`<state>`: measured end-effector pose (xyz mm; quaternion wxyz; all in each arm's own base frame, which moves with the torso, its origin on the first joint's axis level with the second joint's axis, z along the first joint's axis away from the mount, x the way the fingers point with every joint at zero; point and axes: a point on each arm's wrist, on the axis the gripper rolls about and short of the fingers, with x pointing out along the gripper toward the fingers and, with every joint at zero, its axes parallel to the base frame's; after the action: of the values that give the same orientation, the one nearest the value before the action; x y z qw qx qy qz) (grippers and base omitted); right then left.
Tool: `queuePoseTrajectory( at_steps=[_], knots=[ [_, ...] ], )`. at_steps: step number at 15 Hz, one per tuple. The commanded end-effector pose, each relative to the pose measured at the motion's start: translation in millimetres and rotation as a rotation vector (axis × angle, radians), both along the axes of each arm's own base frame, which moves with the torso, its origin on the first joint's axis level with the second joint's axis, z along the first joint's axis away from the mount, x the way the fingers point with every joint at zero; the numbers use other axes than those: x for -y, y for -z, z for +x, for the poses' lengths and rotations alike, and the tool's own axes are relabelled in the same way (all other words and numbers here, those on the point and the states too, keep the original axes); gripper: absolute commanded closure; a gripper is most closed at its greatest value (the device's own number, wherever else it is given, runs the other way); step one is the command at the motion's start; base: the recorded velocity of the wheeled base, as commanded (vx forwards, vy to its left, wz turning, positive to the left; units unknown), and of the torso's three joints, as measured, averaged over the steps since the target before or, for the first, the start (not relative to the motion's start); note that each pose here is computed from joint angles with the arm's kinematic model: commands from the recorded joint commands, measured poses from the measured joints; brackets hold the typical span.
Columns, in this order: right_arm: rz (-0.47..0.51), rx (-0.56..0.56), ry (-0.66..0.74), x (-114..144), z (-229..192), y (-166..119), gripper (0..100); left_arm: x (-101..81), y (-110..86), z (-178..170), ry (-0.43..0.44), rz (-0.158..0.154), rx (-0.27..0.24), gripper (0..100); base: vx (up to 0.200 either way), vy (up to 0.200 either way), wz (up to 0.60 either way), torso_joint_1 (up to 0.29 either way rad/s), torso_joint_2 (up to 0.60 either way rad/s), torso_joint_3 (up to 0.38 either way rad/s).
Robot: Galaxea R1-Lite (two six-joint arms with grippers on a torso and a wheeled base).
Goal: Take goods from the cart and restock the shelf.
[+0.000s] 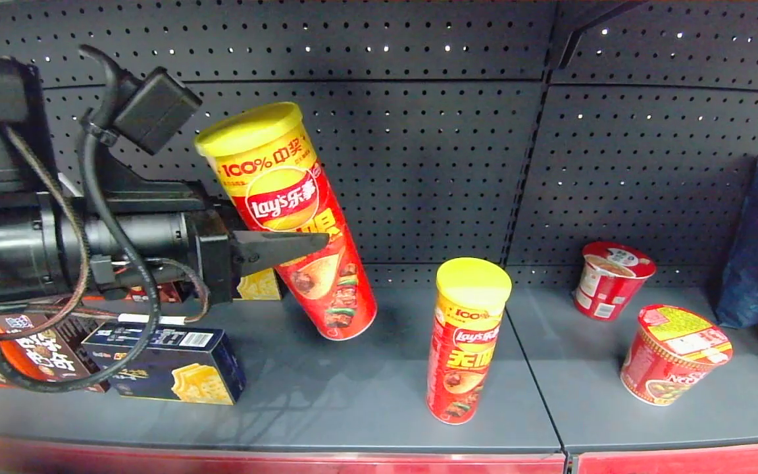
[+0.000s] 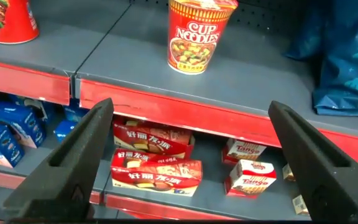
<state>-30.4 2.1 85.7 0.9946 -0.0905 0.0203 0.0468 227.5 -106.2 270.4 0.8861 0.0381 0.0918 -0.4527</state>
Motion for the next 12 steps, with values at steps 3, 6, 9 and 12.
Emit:
queuePoseTrajectory(
  at_steps=[3,6,9,12],
  knots=[
    [0.0,-0.003,-0.002,0,0,0,0,15.8,17.6,36,0.059,0.014,-0.067,100,0.0,0.0,0.0,0.0,0.0,0.0],
    [0.0,-0.003,-0.002,0,0,0,0,17.0,24.5,42,0.105,0.009,-0.092,100,0.0,0.0,0.0,0.0,0.0,0.0],
    [-0.002,0.003,-0.003,0,0,0,0,22.5,26.6,60,0.104,0.003,-0.07,100,0.0,0.0,0.0,0.0,0.0,0.0],
    [-0.003,0.003,-0.003,0,0,0,0,30.8,33.1,85,0.116,0.047,-0.024,100,0.0,0.0,0.0,0.0,0.0,0.0]
  ],
)
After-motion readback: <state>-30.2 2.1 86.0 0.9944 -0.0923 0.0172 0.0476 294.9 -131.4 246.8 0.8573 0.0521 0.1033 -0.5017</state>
